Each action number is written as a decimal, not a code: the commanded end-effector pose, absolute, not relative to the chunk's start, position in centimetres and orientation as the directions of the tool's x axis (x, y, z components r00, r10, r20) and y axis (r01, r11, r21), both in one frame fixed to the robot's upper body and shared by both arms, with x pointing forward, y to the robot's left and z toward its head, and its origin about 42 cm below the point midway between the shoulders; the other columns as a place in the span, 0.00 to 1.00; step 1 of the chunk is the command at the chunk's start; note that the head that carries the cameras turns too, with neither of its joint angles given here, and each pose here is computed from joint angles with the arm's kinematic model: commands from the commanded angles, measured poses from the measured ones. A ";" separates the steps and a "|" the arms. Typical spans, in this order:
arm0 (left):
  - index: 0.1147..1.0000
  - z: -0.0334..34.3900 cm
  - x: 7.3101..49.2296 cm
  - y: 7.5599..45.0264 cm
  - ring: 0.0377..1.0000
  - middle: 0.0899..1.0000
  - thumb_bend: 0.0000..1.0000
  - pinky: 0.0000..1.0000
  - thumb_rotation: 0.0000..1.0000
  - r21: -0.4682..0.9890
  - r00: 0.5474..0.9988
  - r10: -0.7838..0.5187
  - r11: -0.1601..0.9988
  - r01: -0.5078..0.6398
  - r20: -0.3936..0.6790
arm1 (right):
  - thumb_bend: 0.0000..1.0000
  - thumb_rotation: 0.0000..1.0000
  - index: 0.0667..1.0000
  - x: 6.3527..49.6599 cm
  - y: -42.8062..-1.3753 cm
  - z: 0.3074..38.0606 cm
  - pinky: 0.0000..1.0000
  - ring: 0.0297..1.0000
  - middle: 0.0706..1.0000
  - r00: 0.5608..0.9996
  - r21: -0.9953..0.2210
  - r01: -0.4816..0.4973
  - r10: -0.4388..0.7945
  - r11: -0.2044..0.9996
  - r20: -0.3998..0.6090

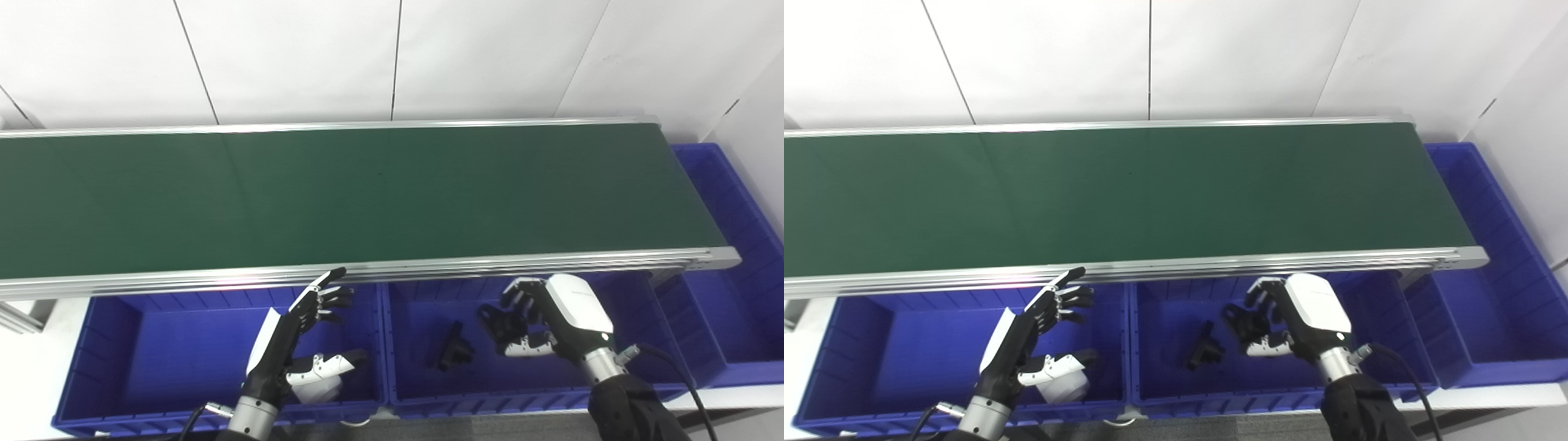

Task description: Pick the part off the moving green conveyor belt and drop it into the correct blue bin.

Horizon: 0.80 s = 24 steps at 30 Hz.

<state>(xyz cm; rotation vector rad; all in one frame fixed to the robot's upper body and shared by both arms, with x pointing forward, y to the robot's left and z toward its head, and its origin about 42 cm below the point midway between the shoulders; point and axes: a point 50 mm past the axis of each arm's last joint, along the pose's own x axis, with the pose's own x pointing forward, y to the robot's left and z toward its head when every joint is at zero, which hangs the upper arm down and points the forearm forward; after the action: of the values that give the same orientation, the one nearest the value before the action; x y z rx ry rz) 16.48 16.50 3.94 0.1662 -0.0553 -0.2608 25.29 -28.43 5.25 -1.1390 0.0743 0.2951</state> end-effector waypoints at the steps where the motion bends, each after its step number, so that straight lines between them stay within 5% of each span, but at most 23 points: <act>1: 0.86 4.8 16.8 16.5 0.69 0.73 0.75 0.62 0.49 0.154 0.963 -0.259 0.957 0.245 0.075 | 0.52 0.00 0.46 26.7 -28.5 5.7 0.24 0.32 0.44 0.973 -0.892 -0.203 0.188 0.405 -0.136; 7: 0.87 4.8 16.6 16.6 0.75 0.79 0.75 0.66 0.50 0.163 0.964 -0.257 0.956 0.242 0.075 | 0.52 0.00 0.47 27.5 -28.3 4.0 0.34 0.43 0.44 0.975 -0.875 -0.219 0.133 0.431 -0.178; 8: 0.87 4.7 16.6 16.5 0.77 0.80 0.75 0.68 0.50 0.167 0.964 -0.254 0.957 0.239 0.074 | 0.51 0.00 0.48 27.5 -28.1 3.9 0.44 0.51 0.44 0.974 -0.871 -0.225 0.127 0.437 -0.188; 9: 0.86 4.7 16.5 16.5 0.76 0.80 0.75 0.67 0.51 0.167 0.965 -0.253 0.957 0.238 0.075 | 0.51 0.07 0.47 27.4 -27.9 4.0 0.49 0.56 0.55 0.973 -0.864 -0.232 0.124 0.447 -0.197; 11: 0.86 4.8 16.5 16.5 0.77 0.80 0.75 0.67 0.50 0.168 0.964 -0.254 0.956 0.238 0.075 | 0.52 0.39 0.74 27.1 -27.5 4.3 0.64 0.70 0.73 0.972 -0.853 -0.236 0.126 0.466 -0.200; 15: 0.86 4.7 16.5 16.5 0.59 0.64 0.74 0.52 0.49 0.153 0.964 -0.252 0.959 0.237 0.082 | 0.60 0.62 0.86 25.8 -26.2 5.9 0.74 0.81 0.84 0.977 -0.818 -0.210 0.141 0.536 -0.158; 16: 0.86 4.7 16.5 16.5 0.57 0.63 0.74 0.51 0.49 0.159 0.964 -0.256 0.957 0.241 0.078 | 0.61 0.65 0.87 25.4 -25.7 6.4 0.76 0.83 0.85 0.980 -0.808 -0.190 0.151 0.557 -0.126; 17: 0.87 4.7 16.4 16.5 0.69 0.73 0.75 0.60 0.51 0.163 0.963 -0.259 0.956 0.244 0.075 | 0.63 0.67 0.88 25.1 -25.4 6.8 0.78 0.84 0.86 0.982 -0.802 -0.176 0.157 0.571 -0.103; 19: 0.87 4.5 16.5 16.6 0.77 0.80 0.76 0.68 0.53 0.175 0.963 -0.260 0.954 0.244 0.074 | 0.64 0.68 0.89 24.5 -24.6 7.6 0.81 0.86 0.88 0.983 -0.777 -0.151 0.175 0.611 -0.053; 24: 0.86 4.0 16.5 16.9 0.74 0.77 0.75 0.65 0.52 0.174 0.963 -0.259 0.954 0.243 0.078 | 0.66 0.73 0.91 23.1 -22.2 9.1 0.83 0.88 0.89 0.971 -0.732 -0.142 0.238 0.666 0.028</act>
<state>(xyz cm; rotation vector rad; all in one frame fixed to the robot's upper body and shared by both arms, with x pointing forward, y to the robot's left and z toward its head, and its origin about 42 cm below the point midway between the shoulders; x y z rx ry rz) 16.01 16.80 3.18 0.1682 -0.0358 -0.2608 22.99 -22.98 7.49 -0.8501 -0.0060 0.2176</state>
